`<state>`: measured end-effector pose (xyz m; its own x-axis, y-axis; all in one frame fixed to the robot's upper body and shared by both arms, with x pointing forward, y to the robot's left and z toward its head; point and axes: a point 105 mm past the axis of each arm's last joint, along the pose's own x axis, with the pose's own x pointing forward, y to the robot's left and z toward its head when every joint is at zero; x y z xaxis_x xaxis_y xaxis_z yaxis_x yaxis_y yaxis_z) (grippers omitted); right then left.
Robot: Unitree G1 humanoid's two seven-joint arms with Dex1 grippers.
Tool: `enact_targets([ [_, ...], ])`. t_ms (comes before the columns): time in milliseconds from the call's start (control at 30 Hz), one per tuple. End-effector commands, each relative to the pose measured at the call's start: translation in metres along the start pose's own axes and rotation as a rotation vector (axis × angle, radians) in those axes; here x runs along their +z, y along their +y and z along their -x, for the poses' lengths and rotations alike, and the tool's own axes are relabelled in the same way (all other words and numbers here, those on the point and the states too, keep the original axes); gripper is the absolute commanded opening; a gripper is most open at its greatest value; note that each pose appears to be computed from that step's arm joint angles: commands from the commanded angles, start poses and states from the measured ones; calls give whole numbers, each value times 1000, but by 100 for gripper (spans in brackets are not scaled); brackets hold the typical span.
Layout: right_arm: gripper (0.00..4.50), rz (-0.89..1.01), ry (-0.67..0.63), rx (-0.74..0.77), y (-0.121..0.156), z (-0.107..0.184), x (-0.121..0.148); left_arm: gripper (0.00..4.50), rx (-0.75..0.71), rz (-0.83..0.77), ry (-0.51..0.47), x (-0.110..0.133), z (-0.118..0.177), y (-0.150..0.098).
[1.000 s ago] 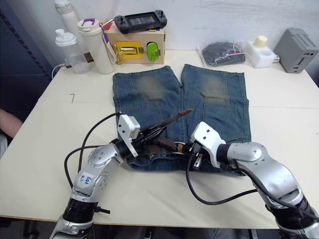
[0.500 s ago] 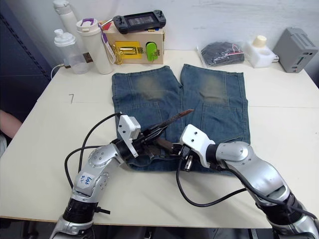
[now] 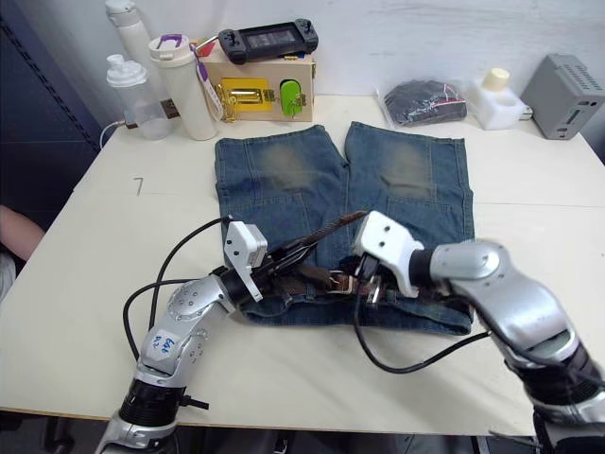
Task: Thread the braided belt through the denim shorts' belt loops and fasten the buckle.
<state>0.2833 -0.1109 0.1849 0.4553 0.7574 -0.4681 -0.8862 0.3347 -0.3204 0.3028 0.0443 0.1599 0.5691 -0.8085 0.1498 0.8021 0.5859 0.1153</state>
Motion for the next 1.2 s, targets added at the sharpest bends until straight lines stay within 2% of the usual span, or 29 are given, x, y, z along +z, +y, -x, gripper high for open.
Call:
enact_targets([
  [33, 5, 23, -15, 62, -2, 1, 6, 0, -24, -39, -53, 14, -1, -5],
  [167, 5, 37, 41, 108, -7, -5, -5, 0, -23, -39, -53, 14, 0, -6],
  [400, 5, 51, 45, 188, -2, -12, -6, 0, -3, -41, -49, 14, 3, -5],
  [1200, 5, 101, 95, 253, 3, -37, -15, 0, 20, -44, -49, 15, 4, -4],
])
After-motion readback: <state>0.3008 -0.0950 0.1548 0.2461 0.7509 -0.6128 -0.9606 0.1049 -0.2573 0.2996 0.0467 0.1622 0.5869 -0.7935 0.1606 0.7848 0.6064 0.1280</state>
